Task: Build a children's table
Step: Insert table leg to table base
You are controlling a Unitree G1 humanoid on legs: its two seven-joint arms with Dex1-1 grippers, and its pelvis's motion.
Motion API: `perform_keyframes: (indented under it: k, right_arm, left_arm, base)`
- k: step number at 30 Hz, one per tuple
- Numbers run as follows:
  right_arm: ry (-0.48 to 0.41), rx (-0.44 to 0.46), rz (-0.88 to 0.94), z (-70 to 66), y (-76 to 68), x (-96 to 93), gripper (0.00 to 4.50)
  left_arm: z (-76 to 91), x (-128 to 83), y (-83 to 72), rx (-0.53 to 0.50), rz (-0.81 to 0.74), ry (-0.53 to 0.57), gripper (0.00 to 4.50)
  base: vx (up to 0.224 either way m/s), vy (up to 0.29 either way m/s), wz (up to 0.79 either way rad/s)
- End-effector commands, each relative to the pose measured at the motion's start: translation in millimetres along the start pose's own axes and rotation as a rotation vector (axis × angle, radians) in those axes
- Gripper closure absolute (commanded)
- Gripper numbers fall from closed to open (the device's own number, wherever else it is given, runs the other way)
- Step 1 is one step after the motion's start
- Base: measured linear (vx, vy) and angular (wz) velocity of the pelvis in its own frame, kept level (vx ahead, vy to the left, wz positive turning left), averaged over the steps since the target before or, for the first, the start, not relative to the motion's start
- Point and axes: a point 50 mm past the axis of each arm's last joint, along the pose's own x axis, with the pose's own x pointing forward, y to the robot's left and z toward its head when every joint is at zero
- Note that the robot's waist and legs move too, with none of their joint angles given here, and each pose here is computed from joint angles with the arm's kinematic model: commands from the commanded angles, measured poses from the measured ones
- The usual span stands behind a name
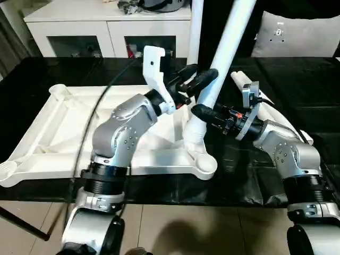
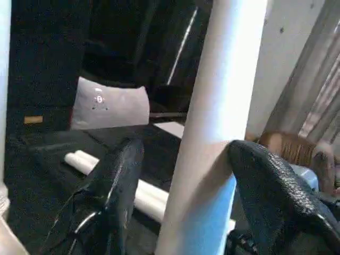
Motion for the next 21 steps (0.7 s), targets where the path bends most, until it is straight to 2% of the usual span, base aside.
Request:
perform_keyframes:
  k: [1,3,4,6,10,12,21]
  right_arm:
    - [0.027,-0.050,0.035,2.5,5.6,9.8,2.64]
    - [0.035,-0.058,0.032,1.1,5.6,10.9,2.64]
    - [0.035,-0.058,0.032,1.1,5.6,10.9,2.64]
    - [0.043,-0.066,0.032,-0.2,6.2,12.7,2.64]
    - [0.059,-0.075,0.047,-2.5,8.6,14.8,2.64]
    - [0.061,-0.077,0.046,-3.1,8.6,15.0,2.64]
    - [0.083,-0.091,0.050,-4.2,7.8,14.7,2.64]
  left_arm:
    - [0.7,0.3,-0.8,-0.008,0.001,0.006,1.57]
    - [-1.3,-0.6,-2.5,-0.055,-0.024,0.013,1.57]
    - [-1.3,-0.6,-2.5,-0.055,-0.024,0.013,1.28]
    - [-2.5,-1.4,-4.8,-0.065,-0.042,0.021,1.21]
    - [-6.7,-1.5,-0.1,0.035,0.010,0.056,0.90]
    - [-6.9,-1.7,2.0,0.034,0.026,0.054,0.79]
    - [-0.7,-1.5,4.2,-0.033,0.043,-0.021,1.54]
  base:
    - [0.000,0.000,0.00]
    - [0.000,0.000,0.00]
    - [0.000,0.000,0.00]
    - [0.000,0.000,0.00]
    - [0.000,0.000,0.00]
    - [0.000,0.000,0.00]
    - [0.000,0.000,0.00]
